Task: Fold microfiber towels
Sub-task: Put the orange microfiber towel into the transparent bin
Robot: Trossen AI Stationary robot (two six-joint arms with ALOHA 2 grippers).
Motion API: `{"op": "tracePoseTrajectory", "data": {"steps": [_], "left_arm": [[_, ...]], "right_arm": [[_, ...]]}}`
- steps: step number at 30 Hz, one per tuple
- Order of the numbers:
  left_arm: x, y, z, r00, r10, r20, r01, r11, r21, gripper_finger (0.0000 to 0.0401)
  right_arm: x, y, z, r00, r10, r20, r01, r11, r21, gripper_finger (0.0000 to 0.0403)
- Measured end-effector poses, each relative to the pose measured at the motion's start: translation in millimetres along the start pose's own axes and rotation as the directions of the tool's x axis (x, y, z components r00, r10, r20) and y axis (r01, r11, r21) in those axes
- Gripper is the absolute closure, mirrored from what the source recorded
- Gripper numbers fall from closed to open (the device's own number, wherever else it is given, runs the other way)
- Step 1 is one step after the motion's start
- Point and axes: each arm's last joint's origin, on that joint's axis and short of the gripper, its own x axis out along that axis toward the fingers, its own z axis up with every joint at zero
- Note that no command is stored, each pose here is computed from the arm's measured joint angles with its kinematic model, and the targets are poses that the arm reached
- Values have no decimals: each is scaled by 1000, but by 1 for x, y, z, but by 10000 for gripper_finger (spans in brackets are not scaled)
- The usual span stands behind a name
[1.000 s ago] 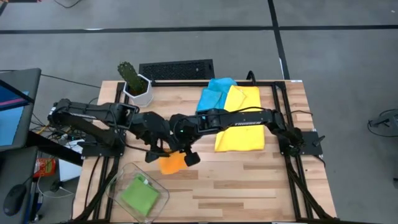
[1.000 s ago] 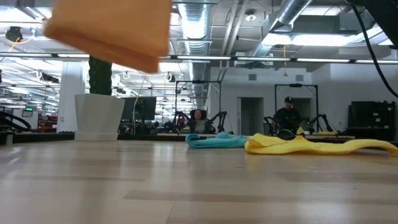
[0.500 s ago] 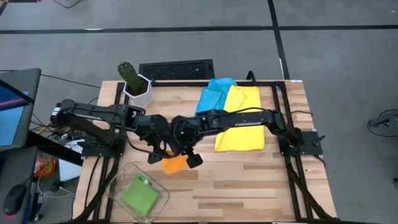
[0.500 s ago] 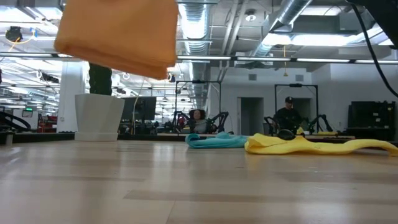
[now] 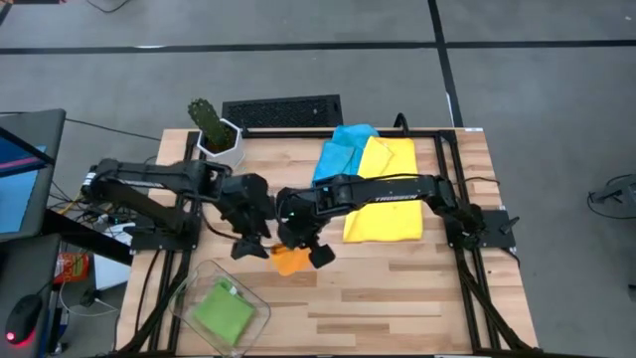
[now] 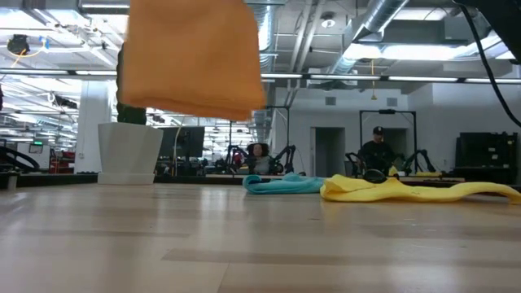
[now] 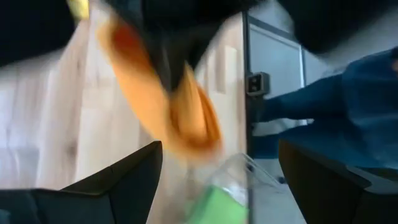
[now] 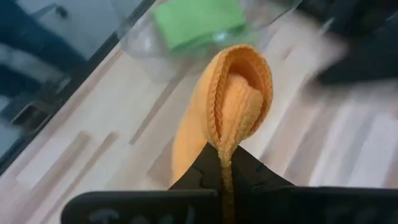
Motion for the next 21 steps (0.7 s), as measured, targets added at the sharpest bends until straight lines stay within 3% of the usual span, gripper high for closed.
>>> {"op": "tracePoseTrajectory", "data": {"steps": [3, 7, 10, 12, 15, 21], "left_arm": [[-23, -7, -4, 1000, 2, 18, -2, 999, -35, 90], [-59, -18, -15, 987, 115, 108, -108, 992, -66, 90], [-86, -25, -26, 948, 208, 240, -189, 977, -99, 90], [-101, -28, -34, 915, 247, 318, -218, 968, -126, 90], [-119, -28, -45, 862, 307, 403, -259, 951, -171, 90], [-139, -26, -58, 791, 364, 492, -285, 930, -230, 90]], "right_arm": [[-3, 1, -13, 988, 147, -52, -143, 987, 78, 381], [18, 11, -21, 959, 265, -100, -252, 959, 127, 381], [48, 32, -24, 897, 442, -26, -437, 892, 114, 381], [67, 42, -29, 860, 510, 4, -507, 855, 111, 381], [93, 44, -40, 841, 538, 63, -542, 836, 90, 381], [112, 18, -60, 895, 429, 122, -440, 893, 90, 381]]}}
